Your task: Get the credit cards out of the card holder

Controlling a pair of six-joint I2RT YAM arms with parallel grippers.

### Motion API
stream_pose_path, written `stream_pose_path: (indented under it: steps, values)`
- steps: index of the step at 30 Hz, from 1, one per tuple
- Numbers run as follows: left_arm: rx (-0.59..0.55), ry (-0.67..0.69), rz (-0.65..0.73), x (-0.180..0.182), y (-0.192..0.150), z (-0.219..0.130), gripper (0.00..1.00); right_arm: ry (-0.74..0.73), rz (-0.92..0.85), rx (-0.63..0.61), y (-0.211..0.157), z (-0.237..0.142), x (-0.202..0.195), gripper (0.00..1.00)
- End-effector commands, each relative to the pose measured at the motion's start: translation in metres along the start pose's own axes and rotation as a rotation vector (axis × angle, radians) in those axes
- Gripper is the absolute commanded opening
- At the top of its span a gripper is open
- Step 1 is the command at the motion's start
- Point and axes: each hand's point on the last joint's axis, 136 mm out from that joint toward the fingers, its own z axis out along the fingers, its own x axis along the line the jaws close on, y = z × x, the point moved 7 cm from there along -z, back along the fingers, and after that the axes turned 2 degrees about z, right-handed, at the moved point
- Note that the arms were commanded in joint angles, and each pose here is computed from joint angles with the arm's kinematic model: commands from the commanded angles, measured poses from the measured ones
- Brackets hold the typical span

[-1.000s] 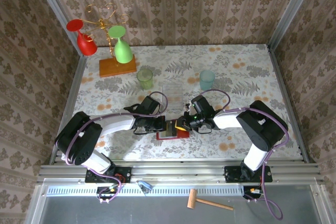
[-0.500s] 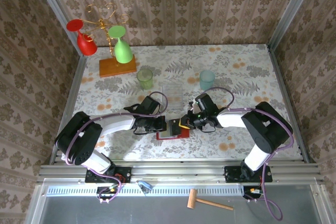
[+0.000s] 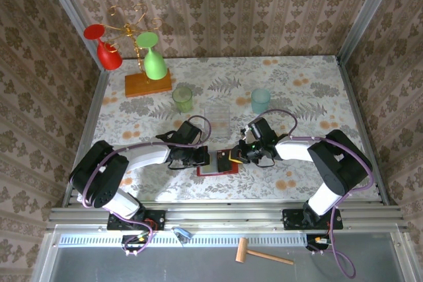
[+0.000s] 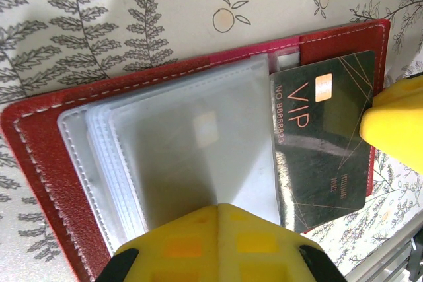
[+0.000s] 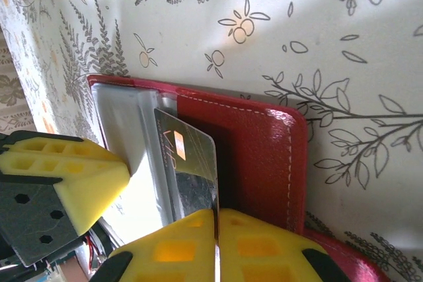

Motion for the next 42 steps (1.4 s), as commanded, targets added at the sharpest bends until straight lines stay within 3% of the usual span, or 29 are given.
stream_pose_path:
  steps: [1, 11, 22, 42]
  values:
    - [0.030, 0.045, -0.014, 0.008, -0.009, 0.000, 0.00, -0.032, -0.009, -0.005, 0.000, -0.004, -0.003, 0.08]
    - [0.026, 0.043, -0.014, 0.007, -0.008, -0.001, 0.00, -0.028, -0.012, -0.009, 0.002, -0.005, 0.001, 0.10]
    - [0.027, 0.037, -0.009, 0.006, -0.007, 0.001, 0.02, 0.084, 0.055, 0.013, -0.002, 0.000, 0.011, 0.18]
    - [0.032, 0.036, -0.013, 0.009, -0.008, 0.003, 0.02, 0.054, 0.067, 0.035, -0.015, -0.006, 0.013, 0.19]
